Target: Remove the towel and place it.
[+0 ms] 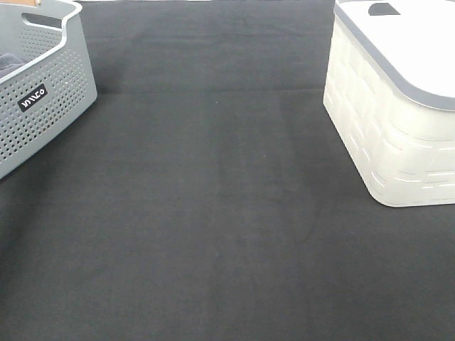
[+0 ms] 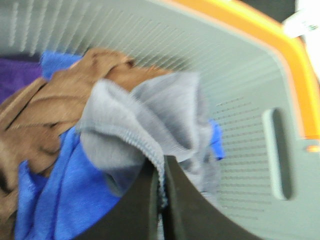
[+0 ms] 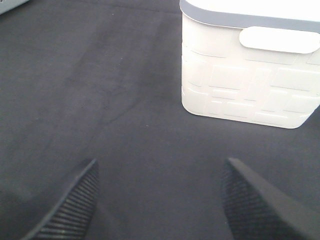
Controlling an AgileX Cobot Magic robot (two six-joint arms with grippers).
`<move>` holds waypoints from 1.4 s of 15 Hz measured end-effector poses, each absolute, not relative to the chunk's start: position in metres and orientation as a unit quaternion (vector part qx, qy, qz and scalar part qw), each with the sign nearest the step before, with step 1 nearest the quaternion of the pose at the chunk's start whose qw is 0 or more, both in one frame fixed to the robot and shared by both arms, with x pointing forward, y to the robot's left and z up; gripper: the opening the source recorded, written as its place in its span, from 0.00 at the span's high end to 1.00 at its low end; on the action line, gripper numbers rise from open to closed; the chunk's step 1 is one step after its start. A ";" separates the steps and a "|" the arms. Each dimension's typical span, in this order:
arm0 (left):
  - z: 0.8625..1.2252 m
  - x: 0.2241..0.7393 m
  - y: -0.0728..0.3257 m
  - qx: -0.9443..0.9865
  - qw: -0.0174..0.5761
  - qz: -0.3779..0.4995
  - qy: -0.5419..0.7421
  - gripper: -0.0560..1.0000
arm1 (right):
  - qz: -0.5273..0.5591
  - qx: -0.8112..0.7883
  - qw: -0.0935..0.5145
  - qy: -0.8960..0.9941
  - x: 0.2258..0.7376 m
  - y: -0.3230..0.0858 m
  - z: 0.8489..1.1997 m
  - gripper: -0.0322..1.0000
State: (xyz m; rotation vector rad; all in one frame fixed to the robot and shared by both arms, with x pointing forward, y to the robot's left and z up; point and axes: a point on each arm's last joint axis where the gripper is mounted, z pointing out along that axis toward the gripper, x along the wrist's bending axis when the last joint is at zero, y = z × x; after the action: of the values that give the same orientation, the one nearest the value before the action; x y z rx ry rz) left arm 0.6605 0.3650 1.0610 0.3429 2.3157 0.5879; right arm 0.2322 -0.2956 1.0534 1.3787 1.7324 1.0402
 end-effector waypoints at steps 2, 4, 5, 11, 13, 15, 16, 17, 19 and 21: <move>1.075 0.656 0.365 0.142 0.370 0.240 0.886 0.95 | 0.400 0.530 0.341 0.666 0.232 -0.296 1.053 0.31; 1.115 0.642 0.363 0.199 0.410 0.290 0.841 0.95 | 0.400 0.530 0.341 0.666 0.232 -0.296 1.053 0.31; 1.115 0.642 0.363 0.199 0.410 0.290 0.841 0.95 | 0.400 0.530 0.341 0.666 0.232 -0.296 1.053 0.31; 1.192 0.604 0.357 0.324 0.447 0.413 0.724 0.95 | 0.400 0.530 0.341 0.666 0.232 -0.296 1.053 0.31; 1.207 0.600 0.357 0.334 0.454 0.436 0.702 0.95 | 0.400 0.530 0.341 0.666 0.232 -0.296 1.053 0.31; 1.229 0.597 0.356 0.339 0.463 0.463 0.676 0.95 | 0.400 0.530 0.341 0.666 0.232 -0.296 1.053 0.31; 1.242 0.595 0.353 0.339 0.472 0.473 0.662 0.95 | 0.400 0.530 0.341 0.666 0.232 -0.296 1.053 0.31; 1.257 0.593 0.346 0.341 0.485 0.482 0.645 0.95 | 0.400 0.530 0.341 0.666 0.232 -0.296 1.053 0.31; 1.289 0.586 0.323 0.351 0.520 0.495 0.601 0.95 | 0.400 0.530 0.341 0.666 0.232 -0.296 1.053 0.31; 1.318 0.576 0.295 0.364 0.555 0.507 0.549 0.95 | 0.400 0.530 0.341 0.666 0.232 -0.296 1.053 0.31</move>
State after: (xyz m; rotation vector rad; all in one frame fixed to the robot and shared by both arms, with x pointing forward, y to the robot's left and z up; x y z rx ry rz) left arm 0.5757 0.2954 1.3183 0.8606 1.2978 1.1984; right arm 0.2322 -0.2957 1.0534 1.3796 1.7316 1.0397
